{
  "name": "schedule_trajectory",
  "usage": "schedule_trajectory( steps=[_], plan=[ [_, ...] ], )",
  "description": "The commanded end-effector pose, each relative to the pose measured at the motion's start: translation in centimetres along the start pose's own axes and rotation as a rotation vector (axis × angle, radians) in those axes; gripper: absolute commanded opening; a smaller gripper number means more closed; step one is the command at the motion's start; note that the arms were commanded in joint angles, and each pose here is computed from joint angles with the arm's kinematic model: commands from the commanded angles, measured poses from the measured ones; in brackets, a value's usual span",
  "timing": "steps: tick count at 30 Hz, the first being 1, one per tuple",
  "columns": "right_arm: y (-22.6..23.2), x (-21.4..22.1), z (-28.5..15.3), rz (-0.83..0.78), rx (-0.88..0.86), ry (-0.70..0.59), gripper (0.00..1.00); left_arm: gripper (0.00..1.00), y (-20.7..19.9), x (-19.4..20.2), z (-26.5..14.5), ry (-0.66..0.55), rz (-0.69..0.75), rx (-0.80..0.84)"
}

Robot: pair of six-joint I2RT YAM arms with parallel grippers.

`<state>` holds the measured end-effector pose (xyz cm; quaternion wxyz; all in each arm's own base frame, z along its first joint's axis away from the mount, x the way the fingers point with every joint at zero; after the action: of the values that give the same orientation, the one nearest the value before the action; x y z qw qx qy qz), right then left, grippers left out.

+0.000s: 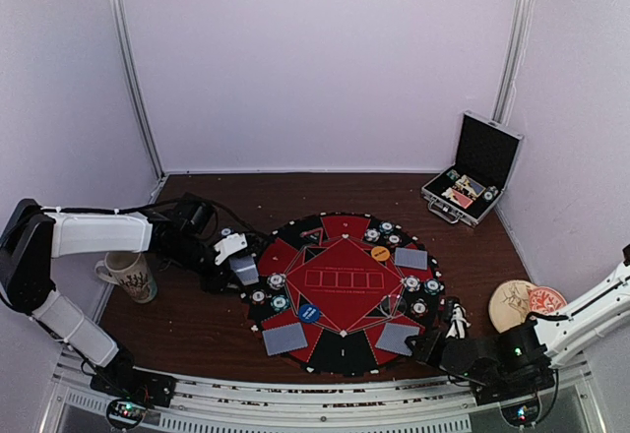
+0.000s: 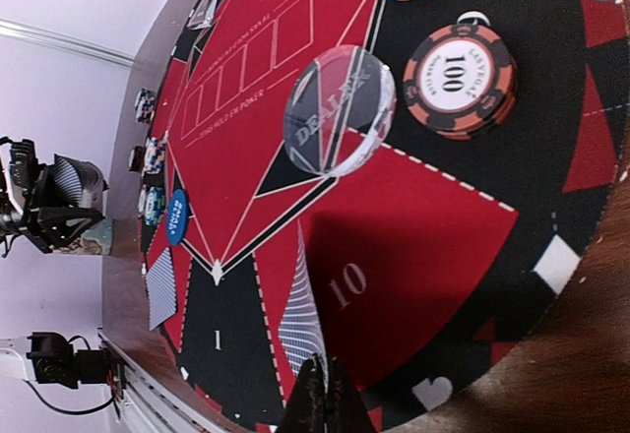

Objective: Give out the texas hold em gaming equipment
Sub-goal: Distribute the poker card in the dealer area.

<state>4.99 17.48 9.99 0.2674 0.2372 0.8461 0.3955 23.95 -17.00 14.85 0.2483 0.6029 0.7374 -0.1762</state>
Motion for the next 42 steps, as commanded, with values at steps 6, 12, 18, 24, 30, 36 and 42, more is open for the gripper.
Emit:
schedule_trajectory(
  steps=[6, 12, 18, 24, 30, 36, 42],
  plan=[
    [-1.4, -0.6, 0.0, -0.093, 0.131, -0.086, 0.03, 0.36, 1.1, -1.0, -0.3, -0.042, 0.011, -0.035],
    [-0.6, -0.6, -0.2, -0.141, 0.176, -0.1, 0.4, 0.36, 1.1, -1.0, -0.2, -0.038, 0.009, -0.031],
    [1.1, -0.6, -0.6, -0.221, 0.247, -0.132, 0.54, 0.36, 1.1, -1.0, -0.3, -0.04, 0.008, -0.034],
    [3.8, -1.0, -1.4, -0.327, 0.326, -0.206, 0.83, 0.36, 1.1, -0.9, -0.2, -0.038, 0.01, -0.034],
    [5.9, -1.8, -2.5, -0.348, 0.311, -0.255, 0.89, 0.36, 1.1, -1.0, -0.2, -0.039, 0.012, -0.035],
    [11.0, -1.2, -2.4, -0.427, 0.095, -0.266, 0.89, 0.36, 1.0, -1.0, -0.3, -0.042, 0.015, -0.034],
    [16.7, 0.3, 0.7, -0.546, -0.055, -0.189, 0.92, 0.36, 0.6, -1.0, -0.6, -0.056, 0.031, -0.015]
  ],
)
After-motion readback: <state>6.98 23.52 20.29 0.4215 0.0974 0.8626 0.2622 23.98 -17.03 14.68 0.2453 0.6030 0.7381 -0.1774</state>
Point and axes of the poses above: each gripper's point midway between its finger pads, its own z axis out along the fingers, its own y axis along the line the jaws close on, x = y × z, the point moved 10 cm from there along -z, back along the fingers, and after that the axes turned 10 degrees about z, right-handed, at the moved point
